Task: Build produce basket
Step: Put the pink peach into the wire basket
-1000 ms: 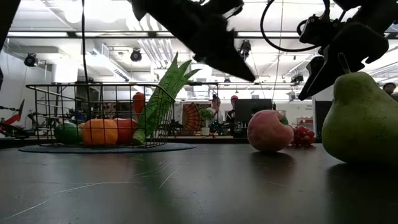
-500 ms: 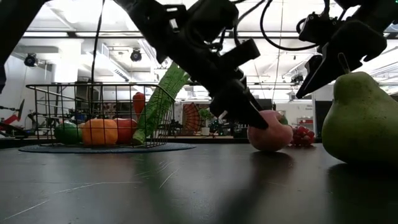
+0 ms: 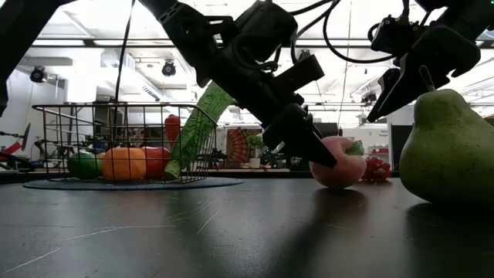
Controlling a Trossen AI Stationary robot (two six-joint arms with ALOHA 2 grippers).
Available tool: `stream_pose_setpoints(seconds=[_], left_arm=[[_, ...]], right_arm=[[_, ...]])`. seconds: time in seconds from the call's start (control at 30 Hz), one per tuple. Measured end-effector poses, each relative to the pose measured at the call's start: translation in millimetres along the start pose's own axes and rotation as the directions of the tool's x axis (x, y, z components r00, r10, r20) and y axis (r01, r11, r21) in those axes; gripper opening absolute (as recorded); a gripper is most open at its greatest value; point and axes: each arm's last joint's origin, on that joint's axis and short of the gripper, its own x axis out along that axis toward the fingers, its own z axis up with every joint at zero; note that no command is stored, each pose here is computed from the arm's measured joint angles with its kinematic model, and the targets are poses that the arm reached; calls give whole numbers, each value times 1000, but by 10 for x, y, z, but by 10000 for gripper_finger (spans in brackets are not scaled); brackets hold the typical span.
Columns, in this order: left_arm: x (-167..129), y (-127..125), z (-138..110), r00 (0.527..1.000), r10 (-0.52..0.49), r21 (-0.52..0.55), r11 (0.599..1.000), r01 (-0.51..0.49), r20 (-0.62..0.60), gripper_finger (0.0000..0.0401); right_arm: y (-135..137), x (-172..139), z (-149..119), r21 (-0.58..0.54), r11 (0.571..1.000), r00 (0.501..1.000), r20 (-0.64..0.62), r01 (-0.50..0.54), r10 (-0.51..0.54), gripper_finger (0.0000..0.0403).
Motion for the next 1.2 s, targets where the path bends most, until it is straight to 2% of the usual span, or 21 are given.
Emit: stream_pose_setpoints(seconds=[0.23,0.4,0.6,0.77,0.9,1.07,1.2], left_arm=[[2,1,-4,1000,6,-39,999,-5,9,279],[-57,25,42,1000,21,-107,994,-19,19,263],[-476,93,339,992,94,-201,977,-75,87,261],[-979,141,478,966,231,-275,942,-193,115,260],[-1361,144,385,933,345,-387,877,-284,98,260],[-1745,126,157,856,515,-530,736,-421,34,259],[-2019,142,-24,808,589,-631,633,-449,15,259]], right_arm=[[2,18,-12,-3,1000,1000,15,-4,4,292],[11,13,29,-45,999,998,56,-12,15,291],[7,-99,134,-121,993,994,110,-13,26,285],[-25,-284,241,-167,986,980,197,12,21,285],[-65,-416,284,-191,980,962,274,48,6,280],[-99,-559,352,-206,976,923,384,70,15,275],[-105,-584,367,-224,971,913,408,82,17,274]])
